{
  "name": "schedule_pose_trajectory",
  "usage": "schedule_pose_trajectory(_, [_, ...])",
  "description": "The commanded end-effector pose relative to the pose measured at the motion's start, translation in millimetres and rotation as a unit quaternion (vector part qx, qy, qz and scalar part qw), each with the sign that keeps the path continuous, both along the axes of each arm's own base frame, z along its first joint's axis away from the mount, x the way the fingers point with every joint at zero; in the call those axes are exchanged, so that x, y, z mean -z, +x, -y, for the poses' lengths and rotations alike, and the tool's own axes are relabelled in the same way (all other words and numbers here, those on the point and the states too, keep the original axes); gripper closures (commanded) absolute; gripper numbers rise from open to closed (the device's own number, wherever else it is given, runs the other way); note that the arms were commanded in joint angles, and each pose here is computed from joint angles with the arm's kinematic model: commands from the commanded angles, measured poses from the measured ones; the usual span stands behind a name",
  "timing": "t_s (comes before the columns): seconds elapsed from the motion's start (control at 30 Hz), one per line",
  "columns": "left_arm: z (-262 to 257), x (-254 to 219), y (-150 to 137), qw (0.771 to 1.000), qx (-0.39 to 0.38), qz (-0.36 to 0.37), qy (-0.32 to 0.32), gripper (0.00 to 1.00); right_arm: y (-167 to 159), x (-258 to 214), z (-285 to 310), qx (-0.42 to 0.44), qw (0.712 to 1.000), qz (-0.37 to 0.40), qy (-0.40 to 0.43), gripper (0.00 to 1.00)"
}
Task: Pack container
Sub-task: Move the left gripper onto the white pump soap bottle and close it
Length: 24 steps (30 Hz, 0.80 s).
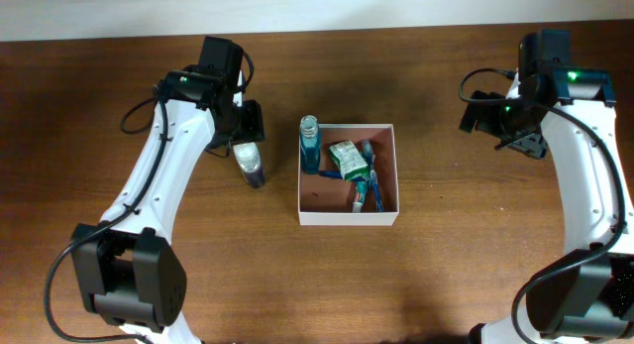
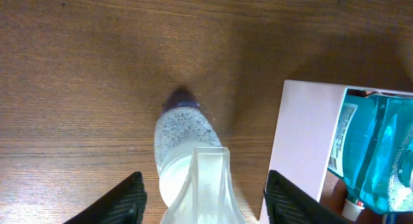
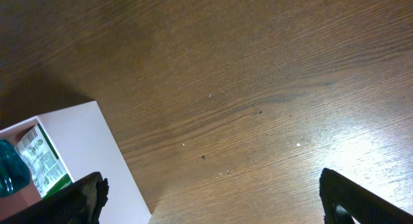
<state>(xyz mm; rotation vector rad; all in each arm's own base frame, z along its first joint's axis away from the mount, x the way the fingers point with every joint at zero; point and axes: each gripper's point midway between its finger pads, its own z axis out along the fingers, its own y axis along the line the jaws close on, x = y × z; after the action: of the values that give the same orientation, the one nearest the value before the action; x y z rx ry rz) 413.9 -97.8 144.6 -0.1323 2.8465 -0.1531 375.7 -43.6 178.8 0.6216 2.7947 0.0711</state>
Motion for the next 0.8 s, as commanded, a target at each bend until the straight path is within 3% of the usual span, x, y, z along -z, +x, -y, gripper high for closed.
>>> schedule_pose_trajectory(0.0, [-0.3, 6.1, -1.1, 1.000, -0.005, -0.008, 0.000, 0.43, 0.3, -6.3, 4.3, 0.006, 1.000, 0.008, -0.007, 0.02])
schedule_pose_trajectory(0.1, [-0.3, 6.1, -1.1, 1.000, -0.005, -0.008, 0.000, 0.49, 0.3, -6.3, 4.3, 0.006, 1.000, 0.008, -0.007, 0.02])
schedule_pose_trajectory(0.23, [-0.3, 6.2, -1.4, 1.000, -0.005, -0.009, 0.000, 0.64, 0.3, -6.2, 4.3, 0.006, 1.000, 0.008, -0.007, 0.02])
schedule_pose_trajectory(0.77, [-4.5, -1.0, -1.5, 1.000, -0.004, -0.001, 0.011, 0.65, 0.3, -6.3, 4.3, 0.006, 1.000, 0.008, -0.007, 0.01])
